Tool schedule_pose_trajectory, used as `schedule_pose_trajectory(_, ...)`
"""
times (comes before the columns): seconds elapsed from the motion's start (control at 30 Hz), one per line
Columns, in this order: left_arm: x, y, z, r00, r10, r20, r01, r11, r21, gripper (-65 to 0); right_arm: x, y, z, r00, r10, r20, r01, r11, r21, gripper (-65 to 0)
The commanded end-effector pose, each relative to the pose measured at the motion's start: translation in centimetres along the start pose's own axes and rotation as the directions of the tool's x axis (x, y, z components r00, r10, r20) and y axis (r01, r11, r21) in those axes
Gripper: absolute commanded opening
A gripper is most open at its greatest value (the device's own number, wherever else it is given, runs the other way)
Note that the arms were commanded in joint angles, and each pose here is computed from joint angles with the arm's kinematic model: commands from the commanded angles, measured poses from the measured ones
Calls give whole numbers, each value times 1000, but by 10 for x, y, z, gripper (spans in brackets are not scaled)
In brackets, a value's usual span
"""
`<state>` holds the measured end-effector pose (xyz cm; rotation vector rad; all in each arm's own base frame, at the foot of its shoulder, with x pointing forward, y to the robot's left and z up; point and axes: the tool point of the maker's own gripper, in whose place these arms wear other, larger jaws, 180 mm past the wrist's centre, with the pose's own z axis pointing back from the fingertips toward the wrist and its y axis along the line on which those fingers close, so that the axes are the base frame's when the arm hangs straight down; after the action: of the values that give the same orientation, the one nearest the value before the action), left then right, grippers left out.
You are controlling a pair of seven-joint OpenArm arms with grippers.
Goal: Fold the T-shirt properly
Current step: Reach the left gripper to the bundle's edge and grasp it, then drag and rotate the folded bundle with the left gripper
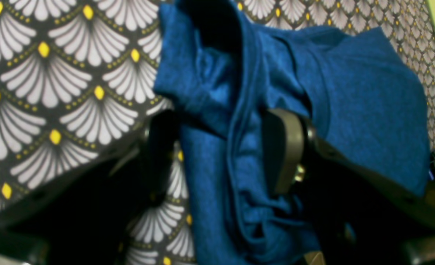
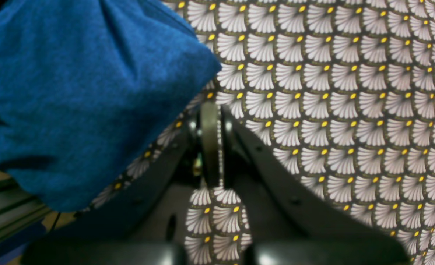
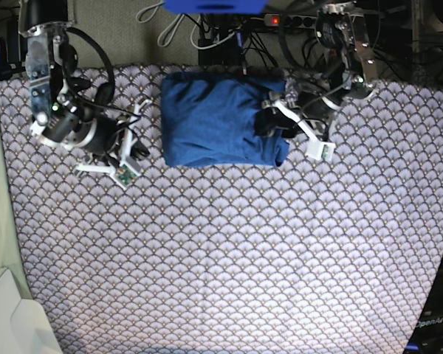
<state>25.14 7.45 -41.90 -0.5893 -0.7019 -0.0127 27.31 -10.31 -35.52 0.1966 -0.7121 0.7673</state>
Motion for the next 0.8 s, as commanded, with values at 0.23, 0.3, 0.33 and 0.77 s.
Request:
schedule_pose_trajectory(0.23,-18,-8,3,999,24,-28,-25,1000,-12,-283,13,-4,4,999,15,46,-14,1000,-8,-650)
schedule_pose_trajectory(0.3,-21,-8,1,999,28,-35,-29,1000,-13,-283,14,-4,4,999,14,49,-14,1000,-8,-650)
schedule_pose_trajectory(0.33,-21,-9,1,999,30,-35,-30,999,-16,-284,14,-4,4,999,14,49,-14,1000,-8,-650)
schedule_pose_trajectory(0.77,-7,-8,-2,1000,9,-16,-9,1000,-17,-638,16,-8,6,998,19,54,-18,1000,-21,-650)
